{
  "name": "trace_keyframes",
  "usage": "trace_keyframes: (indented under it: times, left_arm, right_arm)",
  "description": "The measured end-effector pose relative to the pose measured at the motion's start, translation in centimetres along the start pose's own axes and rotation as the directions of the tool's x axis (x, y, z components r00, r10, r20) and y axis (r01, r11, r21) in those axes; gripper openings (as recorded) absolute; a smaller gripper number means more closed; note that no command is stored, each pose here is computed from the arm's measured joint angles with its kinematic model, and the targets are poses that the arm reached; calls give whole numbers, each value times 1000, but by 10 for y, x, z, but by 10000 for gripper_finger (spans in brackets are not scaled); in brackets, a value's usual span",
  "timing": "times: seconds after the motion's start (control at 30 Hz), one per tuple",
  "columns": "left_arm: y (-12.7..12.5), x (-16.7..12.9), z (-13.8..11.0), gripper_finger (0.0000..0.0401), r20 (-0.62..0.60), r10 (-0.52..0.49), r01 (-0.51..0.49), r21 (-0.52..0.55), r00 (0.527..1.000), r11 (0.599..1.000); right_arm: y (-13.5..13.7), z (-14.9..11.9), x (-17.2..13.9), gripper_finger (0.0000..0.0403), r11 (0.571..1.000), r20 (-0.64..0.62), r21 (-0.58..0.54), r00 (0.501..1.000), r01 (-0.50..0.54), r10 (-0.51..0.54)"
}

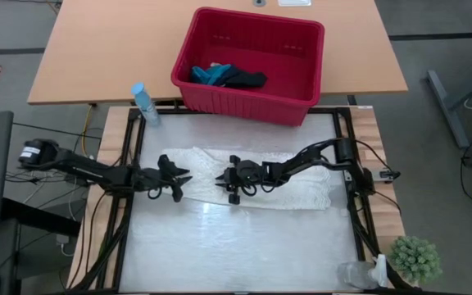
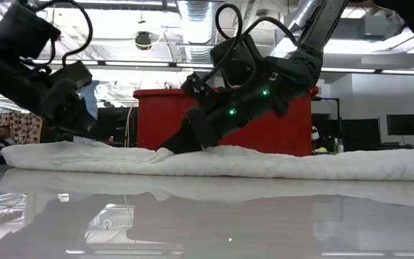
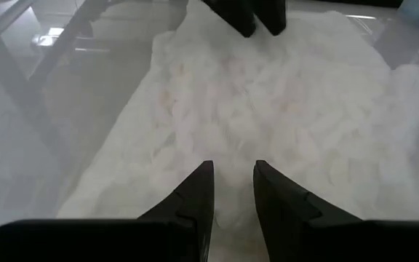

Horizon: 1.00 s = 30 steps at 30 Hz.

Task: Fold Laundry from Bin
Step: Fold the white shirt

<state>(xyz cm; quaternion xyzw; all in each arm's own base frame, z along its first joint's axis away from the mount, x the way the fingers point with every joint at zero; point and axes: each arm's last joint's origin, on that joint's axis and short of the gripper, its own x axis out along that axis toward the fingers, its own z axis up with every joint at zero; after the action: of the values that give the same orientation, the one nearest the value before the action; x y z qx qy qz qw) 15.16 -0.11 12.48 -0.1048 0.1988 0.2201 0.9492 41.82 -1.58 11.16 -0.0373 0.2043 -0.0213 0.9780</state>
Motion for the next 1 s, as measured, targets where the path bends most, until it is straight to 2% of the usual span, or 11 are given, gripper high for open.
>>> trace_keyframes:
  times: [0.17, 0.3, 0.5, 0.73, 1.0]
  left_arm:
    - [6, 10, -9, 45, -42, 126, -127, -15, 991, 992]
    - [9, 17, -17, 6, -98, 168, -172, -29, 981, 985]
    - [16, 24, -28, 2, -164, 243, -257, -69, 956, 964]
    - [17, 27, -32, 1, -181, 258, -276, -82, 949, 958]
    - [13, 26, -19, 0, -111, 239, -248, -76, 965, 966]
  right_arm:
    - [0, -1, 0, 123, 1000, -2, 0, 1000, -1, 1]
    - [0, -1, 0, 123, 1000, -2, 0, 1000, -1, 1]
    - [1, -7, 0, 123, 1000, -66, -1, 998, -5, 5]
    - [3, -13, -1, 123, 1000, -144, -4, 989, -14, 13]
    - [5, 12, -14, 123, 999, -89, -41, 996, -21, 17]
